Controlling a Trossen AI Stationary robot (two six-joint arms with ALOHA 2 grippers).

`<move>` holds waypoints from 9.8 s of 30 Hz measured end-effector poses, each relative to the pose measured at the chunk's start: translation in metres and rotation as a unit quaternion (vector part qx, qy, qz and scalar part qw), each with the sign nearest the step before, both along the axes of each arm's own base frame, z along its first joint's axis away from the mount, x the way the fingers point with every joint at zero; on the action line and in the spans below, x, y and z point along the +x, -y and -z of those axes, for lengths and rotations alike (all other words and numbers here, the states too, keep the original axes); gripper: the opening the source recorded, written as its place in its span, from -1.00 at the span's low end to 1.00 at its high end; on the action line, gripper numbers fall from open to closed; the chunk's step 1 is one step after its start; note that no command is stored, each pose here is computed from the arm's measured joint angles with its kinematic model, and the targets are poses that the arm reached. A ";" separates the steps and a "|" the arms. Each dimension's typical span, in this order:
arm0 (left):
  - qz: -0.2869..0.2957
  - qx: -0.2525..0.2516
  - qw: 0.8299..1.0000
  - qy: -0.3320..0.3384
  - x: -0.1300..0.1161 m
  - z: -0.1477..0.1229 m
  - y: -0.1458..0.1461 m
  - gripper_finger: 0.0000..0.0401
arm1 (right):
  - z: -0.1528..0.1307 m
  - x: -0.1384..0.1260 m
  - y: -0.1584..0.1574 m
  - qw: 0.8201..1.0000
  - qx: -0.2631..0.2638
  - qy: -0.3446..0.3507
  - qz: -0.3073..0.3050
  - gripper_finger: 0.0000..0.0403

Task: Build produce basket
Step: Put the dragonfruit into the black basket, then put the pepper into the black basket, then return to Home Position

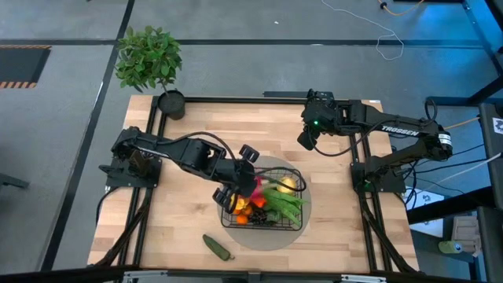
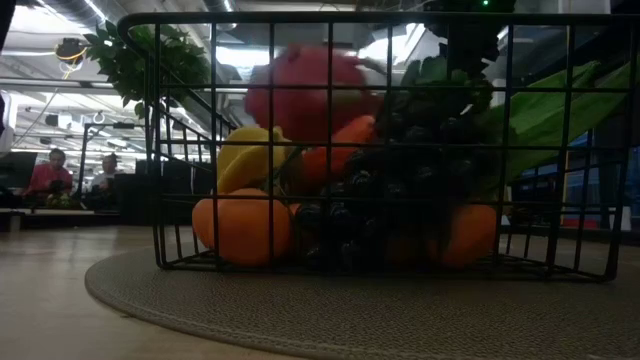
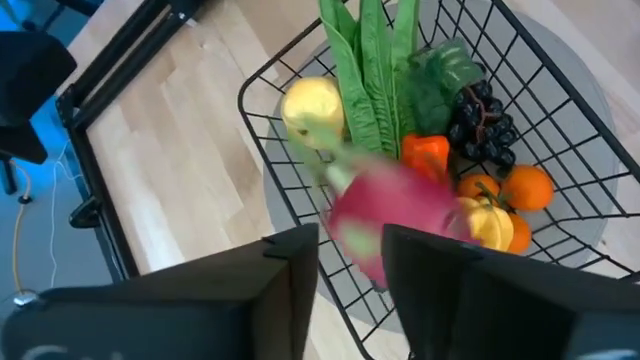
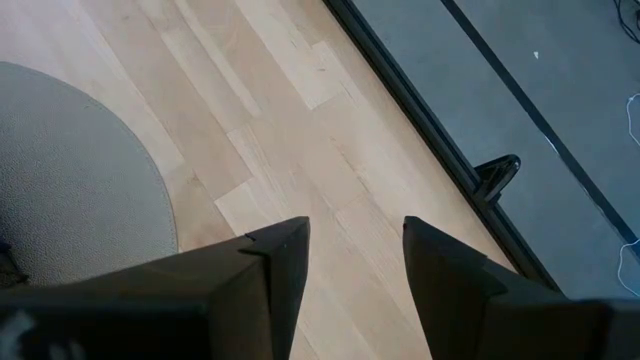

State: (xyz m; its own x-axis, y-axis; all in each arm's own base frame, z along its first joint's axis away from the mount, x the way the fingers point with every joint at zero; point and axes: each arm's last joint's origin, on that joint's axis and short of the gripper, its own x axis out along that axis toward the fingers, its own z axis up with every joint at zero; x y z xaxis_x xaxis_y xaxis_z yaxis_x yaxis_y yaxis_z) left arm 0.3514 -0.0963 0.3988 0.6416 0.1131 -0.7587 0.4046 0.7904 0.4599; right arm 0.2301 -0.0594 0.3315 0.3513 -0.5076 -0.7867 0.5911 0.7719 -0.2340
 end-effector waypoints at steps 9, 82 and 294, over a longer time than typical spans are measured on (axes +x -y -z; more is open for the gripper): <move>-0.088 -0.072 0.993 0.011 -0.001 0.000 -0.001 -0.42 | 0.000 0.000 0.000 1.000 0.000 0.000 0.000 -0.23; -0.231 -0.081 0.961 -0.132 -0.034 0.016 -0.003 -0.43 | 0.125 -0.136 -0.080 0.805 -0.047 0.522 -0.278 -0.23; -0.338 -0.072 0.926 -0.150 0.028 0.091 0.076 -0.06 | 0.159 -0.134 -0.068 0.821 -0.121 0.467 -0.306 -0.23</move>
